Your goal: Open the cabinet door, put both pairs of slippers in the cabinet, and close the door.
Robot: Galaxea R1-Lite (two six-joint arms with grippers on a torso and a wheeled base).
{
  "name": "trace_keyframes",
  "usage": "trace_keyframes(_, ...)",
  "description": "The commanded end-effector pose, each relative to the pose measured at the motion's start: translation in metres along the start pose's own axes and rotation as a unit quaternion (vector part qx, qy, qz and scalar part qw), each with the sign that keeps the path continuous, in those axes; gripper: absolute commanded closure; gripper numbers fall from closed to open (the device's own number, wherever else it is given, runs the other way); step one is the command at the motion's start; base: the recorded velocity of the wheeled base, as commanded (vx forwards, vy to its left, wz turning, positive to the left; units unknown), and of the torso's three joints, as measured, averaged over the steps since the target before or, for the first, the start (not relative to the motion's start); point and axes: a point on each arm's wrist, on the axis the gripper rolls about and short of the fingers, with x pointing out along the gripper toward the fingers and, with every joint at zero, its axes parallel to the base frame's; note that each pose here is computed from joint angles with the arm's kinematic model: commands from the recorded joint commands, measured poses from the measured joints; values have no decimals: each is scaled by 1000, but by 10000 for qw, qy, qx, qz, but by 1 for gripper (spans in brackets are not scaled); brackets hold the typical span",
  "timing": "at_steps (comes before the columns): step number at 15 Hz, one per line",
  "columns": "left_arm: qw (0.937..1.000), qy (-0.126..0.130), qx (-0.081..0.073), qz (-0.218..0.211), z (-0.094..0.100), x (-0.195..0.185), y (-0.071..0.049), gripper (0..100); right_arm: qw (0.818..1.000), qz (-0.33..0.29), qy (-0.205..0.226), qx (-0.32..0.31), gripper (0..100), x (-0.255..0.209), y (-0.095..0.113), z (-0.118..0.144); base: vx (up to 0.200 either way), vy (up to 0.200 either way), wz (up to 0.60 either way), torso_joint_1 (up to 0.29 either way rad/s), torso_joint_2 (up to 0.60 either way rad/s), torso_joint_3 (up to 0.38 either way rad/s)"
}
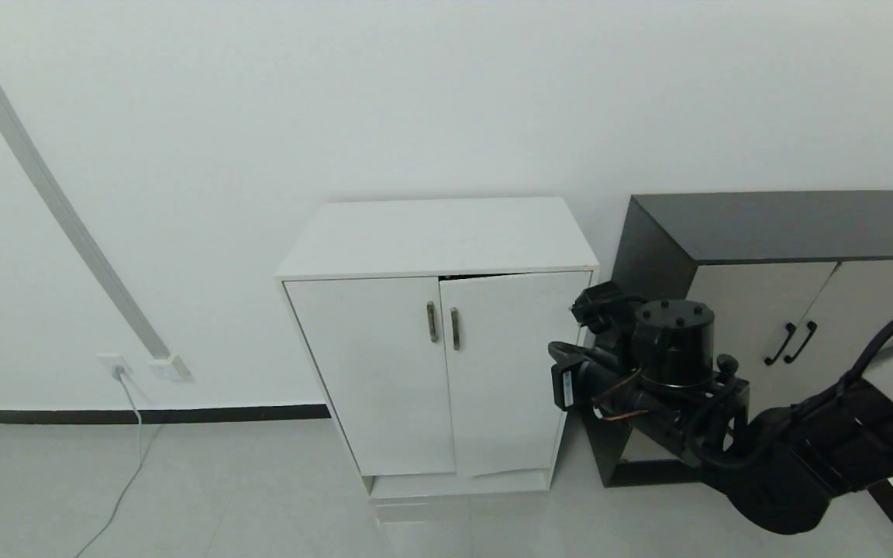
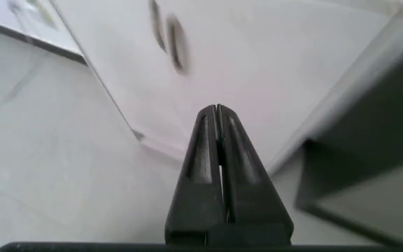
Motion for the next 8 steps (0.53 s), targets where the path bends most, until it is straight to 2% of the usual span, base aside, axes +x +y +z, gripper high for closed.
trace_keyframes(1, 10000, 9, -1, -1, 0, 0, 0, 100, 9999, 6, 123, -16, 100, -4, -1, -12, 0, 0, 0, 0, 0, 0)
trace_keyframes(2, 10000, 2, -1, -1, 0, 0, 0, 100, 9999, 90, 140, -18, 100, -7, -2, -17, 0, 0, 0, 0, 0, 0)
trace_keyframes(4, 10000, 9, -1, -1, 0, 0, 0, 100, 9973, 727, 76, -9, 100, -22, -1, -30, 0, 0, 0, 0, 0, 0)
trace_keyframes(8, 10000, 9, 6, -1, 0, 0, 0, 100, 9923, 1219, 212, -46, 100, -45, 1, -57, 0, 0, 0, 0, 0, 0)
